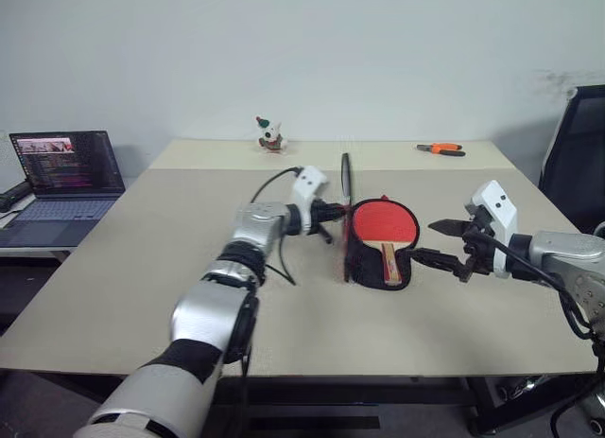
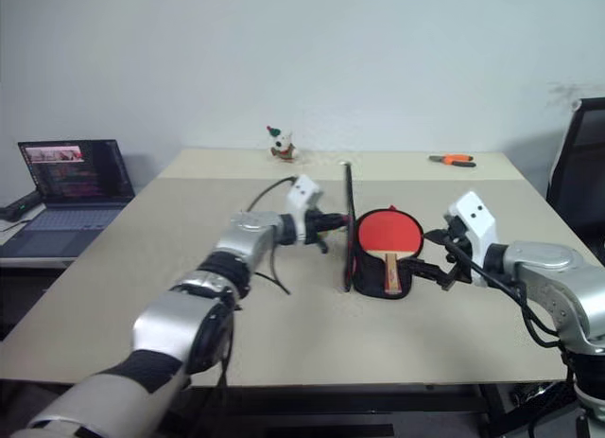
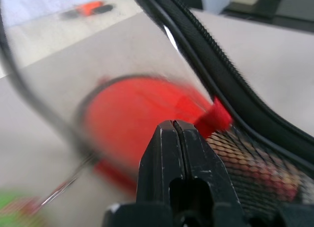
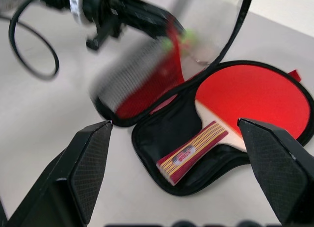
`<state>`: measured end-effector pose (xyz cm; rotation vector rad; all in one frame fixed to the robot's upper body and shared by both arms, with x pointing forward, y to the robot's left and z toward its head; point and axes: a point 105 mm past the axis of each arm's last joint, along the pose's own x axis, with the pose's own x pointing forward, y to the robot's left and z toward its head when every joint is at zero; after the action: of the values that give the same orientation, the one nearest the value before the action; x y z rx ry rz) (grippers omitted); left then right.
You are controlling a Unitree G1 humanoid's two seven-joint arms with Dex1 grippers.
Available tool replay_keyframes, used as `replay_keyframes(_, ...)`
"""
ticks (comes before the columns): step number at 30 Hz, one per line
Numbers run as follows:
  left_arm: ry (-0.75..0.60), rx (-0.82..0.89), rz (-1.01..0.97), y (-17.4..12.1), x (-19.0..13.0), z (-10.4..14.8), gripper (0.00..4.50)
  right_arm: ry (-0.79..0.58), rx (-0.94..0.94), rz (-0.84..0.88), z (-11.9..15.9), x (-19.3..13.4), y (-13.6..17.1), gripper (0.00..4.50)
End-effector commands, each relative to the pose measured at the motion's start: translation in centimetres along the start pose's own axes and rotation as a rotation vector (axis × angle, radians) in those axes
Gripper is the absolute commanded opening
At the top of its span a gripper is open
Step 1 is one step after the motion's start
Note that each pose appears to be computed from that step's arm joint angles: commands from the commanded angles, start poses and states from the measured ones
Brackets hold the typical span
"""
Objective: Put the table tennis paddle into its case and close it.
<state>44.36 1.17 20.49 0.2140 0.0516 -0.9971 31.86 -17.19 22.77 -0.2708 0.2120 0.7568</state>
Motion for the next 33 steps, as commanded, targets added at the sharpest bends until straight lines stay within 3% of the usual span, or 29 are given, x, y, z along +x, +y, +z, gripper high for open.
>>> replay_keyframes(1,-0.035,0.063,0.021,-0.2,0.7,2.1,0.03,-0.006,-0.006,-0.074,0.5,-1.2,-1.0,4.5)
replay_keyframes(7,-0.072,0.072,0.001,0.5,-0.4,2.8,0.03,-0.004,0.08,-0.133,-0.4,-0.5,-2.2,4.5)
replay_keyframes(14,-0.114,0.073,-0.054,2.2,-3.9,2.8,0.03,-0.002,0.203,-0.217,-1.7,1.7,-4.9,4.5)
replay_keyframes(18,-0.129,0.075,-0.198,2.4,-8.7,1.5,0.03,0.026,0.263,-0.252,-3.3,4.9,-6.4,4.5)
replay_keyframes(27,-0.148,0.045,-0.066,2.5,-13.9,0.8,0.03,0.077,0.358,-0.264,-6.2,9.1,-7.9,4.5)
replay_keyframes(33,-0.143,0.021,-0.004,2.1,-15.2,0.5,0.03,0.111,0.366,-0.237,-7.2,10.5,-7.6,4.5)
